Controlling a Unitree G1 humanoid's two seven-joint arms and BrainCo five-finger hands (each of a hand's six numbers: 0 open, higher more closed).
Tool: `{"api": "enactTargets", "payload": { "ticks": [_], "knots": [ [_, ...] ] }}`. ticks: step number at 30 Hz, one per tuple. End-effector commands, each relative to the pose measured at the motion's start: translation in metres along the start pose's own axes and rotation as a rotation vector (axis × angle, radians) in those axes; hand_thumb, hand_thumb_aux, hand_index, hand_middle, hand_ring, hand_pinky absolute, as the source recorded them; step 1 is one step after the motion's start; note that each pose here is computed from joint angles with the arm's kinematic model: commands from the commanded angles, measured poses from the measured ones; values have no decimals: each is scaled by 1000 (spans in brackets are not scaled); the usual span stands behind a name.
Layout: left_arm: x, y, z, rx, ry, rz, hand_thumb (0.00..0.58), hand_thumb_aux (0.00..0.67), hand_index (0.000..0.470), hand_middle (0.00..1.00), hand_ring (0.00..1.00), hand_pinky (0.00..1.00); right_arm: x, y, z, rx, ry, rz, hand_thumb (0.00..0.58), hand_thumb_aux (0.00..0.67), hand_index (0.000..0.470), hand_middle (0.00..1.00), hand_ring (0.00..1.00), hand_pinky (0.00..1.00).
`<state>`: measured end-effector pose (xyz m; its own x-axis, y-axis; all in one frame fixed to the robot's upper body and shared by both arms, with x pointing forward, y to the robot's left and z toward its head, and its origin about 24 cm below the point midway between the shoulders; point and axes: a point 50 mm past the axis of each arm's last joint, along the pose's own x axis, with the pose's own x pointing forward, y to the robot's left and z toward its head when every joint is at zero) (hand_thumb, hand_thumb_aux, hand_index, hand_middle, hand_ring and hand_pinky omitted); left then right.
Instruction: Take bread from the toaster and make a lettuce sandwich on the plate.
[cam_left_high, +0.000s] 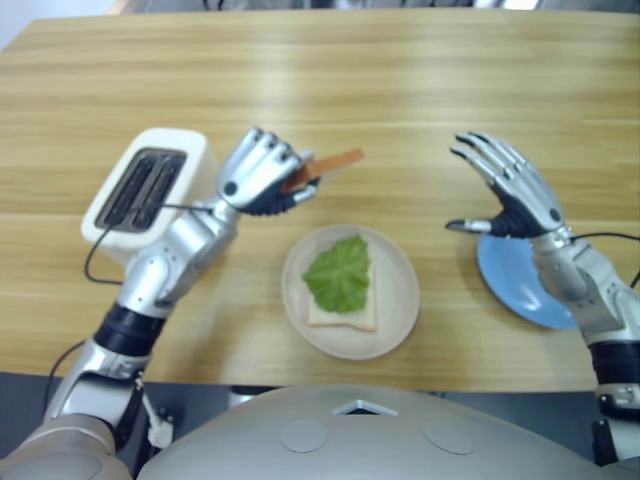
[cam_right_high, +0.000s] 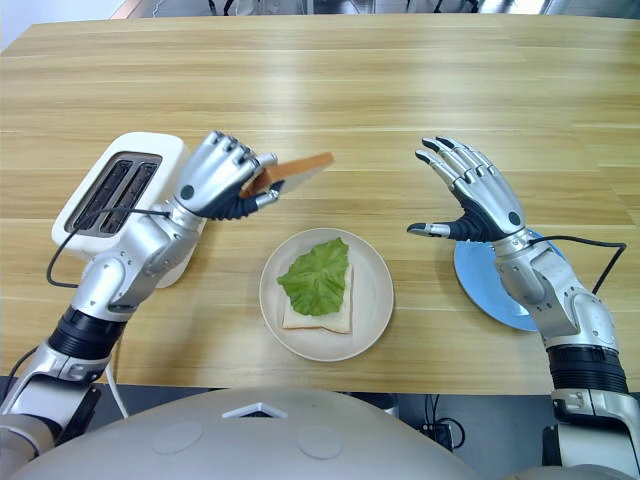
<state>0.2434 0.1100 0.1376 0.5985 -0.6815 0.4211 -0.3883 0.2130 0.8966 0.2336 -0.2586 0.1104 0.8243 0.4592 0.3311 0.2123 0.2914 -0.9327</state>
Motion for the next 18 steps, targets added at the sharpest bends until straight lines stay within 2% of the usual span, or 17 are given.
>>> {"api": "enactTargets", "payload": {
  "ticks": [1, 9, 18],
  "knots": [
    [-4, -8, 16, -16, -52, -15, 580, 670, 460, 1000, 1000, 1000, 11, 6, 10, 17, -57, 28, 0, 0, 0, 0, 0, 0],
    [-11, -17, 34, -42, -116, -19, 580, 670, 460, 1000, 1000, 1000, 37, 13, 31, 57, -183, 46, 0, 0, 0, 0, 0, 0],
    [-19, -30, 44, -4, -172, -47, 580, 670, 460, 1000, 1000, 1000, 44, 26, 49, 93, -263, 104, 0, 0, 0, 0, 0, 0]
  ]
}}
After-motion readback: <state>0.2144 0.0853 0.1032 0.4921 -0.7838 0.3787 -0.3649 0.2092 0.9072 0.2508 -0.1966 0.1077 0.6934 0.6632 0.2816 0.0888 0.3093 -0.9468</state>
